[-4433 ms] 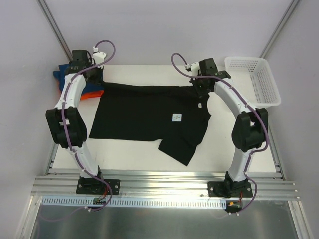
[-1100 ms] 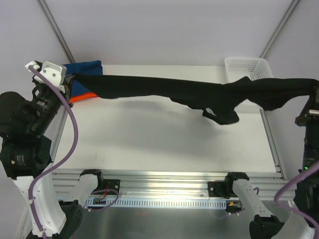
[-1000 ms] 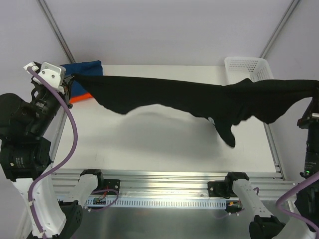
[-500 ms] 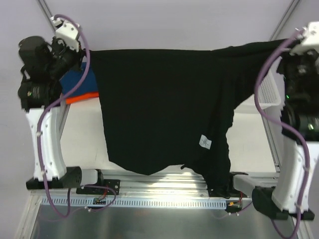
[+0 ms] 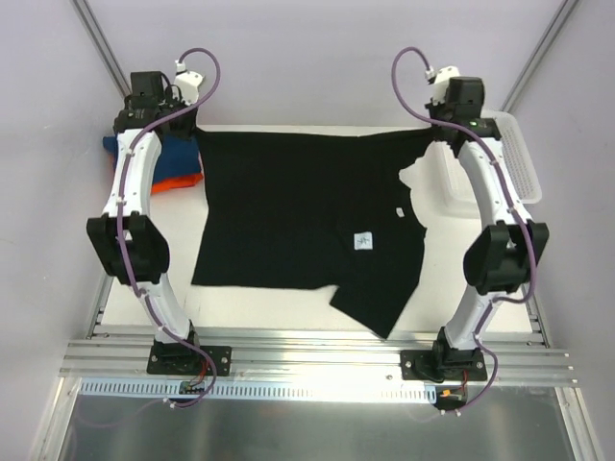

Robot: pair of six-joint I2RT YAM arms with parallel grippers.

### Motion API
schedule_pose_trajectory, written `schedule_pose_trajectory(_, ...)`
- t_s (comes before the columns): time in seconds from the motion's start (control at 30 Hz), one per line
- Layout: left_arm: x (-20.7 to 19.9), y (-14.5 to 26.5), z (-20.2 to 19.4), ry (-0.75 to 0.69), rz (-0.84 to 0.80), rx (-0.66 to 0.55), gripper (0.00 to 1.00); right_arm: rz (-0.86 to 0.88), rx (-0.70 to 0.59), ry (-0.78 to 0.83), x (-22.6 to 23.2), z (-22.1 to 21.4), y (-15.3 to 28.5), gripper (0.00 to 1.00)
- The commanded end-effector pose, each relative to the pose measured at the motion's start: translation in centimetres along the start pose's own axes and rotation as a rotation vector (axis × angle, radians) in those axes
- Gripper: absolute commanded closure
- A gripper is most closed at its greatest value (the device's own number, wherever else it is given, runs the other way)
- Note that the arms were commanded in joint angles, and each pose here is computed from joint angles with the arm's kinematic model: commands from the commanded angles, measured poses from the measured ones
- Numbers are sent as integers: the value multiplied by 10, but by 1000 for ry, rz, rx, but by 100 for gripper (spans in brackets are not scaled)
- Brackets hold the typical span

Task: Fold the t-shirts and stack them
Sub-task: Fold the tshirt

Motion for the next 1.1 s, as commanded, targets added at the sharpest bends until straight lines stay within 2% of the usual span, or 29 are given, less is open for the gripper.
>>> schedule_pose_trajectory(0.0,30,-19,2,-68,60,-25,100,-16,-51,4,5,17,-7,100)
schedule_pose_trajectory(0.17,28,-45,-19,-14,23,30,100,52,55,39,37,-13,-37,100)
schedule_pose_trajectory(0.5,-3,-32,-57,40,-50,92,100,177,140,53,74,-45,-12,100)
schedule_pose_trajectory(0.9,-13,-41,-80,101,-71,136,100,207,224,78,85,-79,-14,100)
schedule_pose_trajectory(1.07,-7,-60,-86,120,-65,164,100,215,243,83,88,-82,-24,100)
Point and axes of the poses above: each gripper's point midway between its finger pads, its own y axis back along the fingers, its own x axis along the line the jaws close on, z = x × y, the point moved 7 cm from there along y, back along the fingers, and after that the axes turned 3 degrees about -y, right-handed, at the moved point
